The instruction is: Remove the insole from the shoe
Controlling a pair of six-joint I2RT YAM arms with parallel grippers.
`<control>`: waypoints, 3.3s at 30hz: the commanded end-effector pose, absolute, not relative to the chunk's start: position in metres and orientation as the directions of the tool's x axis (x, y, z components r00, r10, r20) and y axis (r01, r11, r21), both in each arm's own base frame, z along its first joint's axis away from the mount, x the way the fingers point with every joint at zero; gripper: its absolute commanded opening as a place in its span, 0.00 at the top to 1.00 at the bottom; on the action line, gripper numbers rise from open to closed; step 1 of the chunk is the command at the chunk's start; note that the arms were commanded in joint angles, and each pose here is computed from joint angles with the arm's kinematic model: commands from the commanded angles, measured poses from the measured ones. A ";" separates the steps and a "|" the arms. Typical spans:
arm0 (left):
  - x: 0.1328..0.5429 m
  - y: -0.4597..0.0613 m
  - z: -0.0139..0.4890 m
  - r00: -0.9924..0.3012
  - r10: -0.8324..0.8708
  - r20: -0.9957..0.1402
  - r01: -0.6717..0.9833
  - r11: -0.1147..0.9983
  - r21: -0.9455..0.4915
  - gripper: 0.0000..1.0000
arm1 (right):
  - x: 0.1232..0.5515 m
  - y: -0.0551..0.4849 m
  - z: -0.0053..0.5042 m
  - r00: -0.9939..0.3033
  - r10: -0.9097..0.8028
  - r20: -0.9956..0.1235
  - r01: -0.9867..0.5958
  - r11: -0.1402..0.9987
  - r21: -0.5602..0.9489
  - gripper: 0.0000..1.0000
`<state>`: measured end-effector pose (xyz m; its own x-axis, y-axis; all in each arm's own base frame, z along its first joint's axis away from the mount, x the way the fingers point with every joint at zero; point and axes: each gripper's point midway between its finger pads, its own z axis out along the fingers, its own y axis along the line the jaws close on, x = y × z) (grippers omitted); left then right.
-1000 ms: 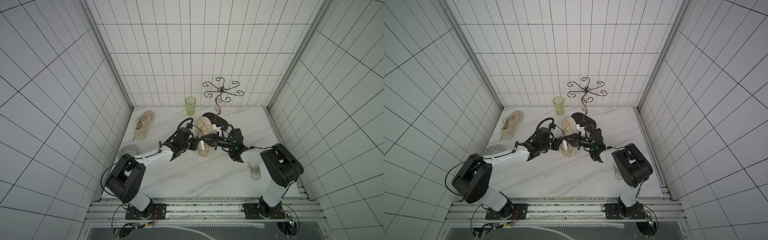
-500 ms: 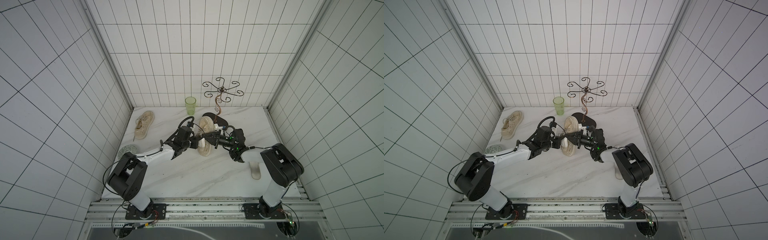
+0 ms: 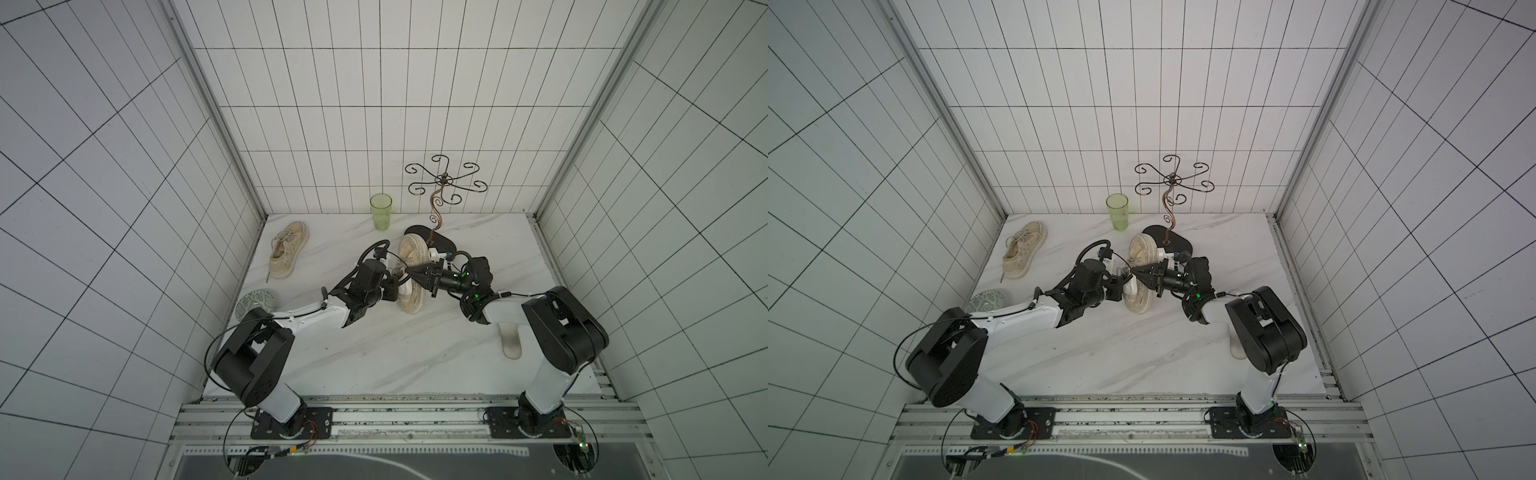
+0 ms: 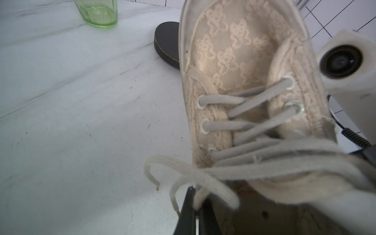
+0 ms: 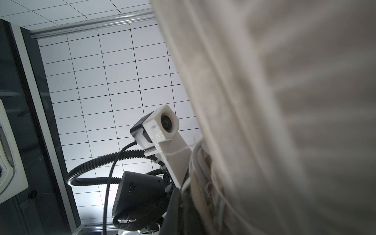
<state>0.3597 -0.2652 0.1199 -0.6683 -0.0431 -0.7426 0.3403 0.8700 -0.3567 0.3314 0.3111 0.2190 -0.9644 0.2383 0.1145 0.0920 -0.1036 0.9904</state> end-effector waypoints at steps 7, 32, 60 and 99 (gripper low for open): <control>0.330 -0.213 0.033 -0.802 -0.015 -0.597 0.159 0.958 -0.237 1.00 | 0.242 0.283 0.372 -0.873 0.117 -0.473 -0.475 -0.417 0.775 1.00; 0.327 -0.242 0.056 -0.756 0.009 -0.655 0.223 0.944 -0.244 1.00 | 0.239 0.273 0.369 -0.889 0.140 -0.436 -0.453 -0.411 0.791 1.00; 0.330 -0.239 0.090 -0.794 -0.015 -0.608 0.206 0.934 -0.292 1.00 | 0.231 0.311 0.285 -0.902 -0.013 -0.431 -0.425 -0.131 0.895 1.00; 0.350 -0.196 0.142 -0.829 -0.183 -0.529 0.081 0.896 -0.437 1.00 | 0.168 0.329 0.174 -0.824 -0.436 -0.362 -0.532 0.375 0.760 1.00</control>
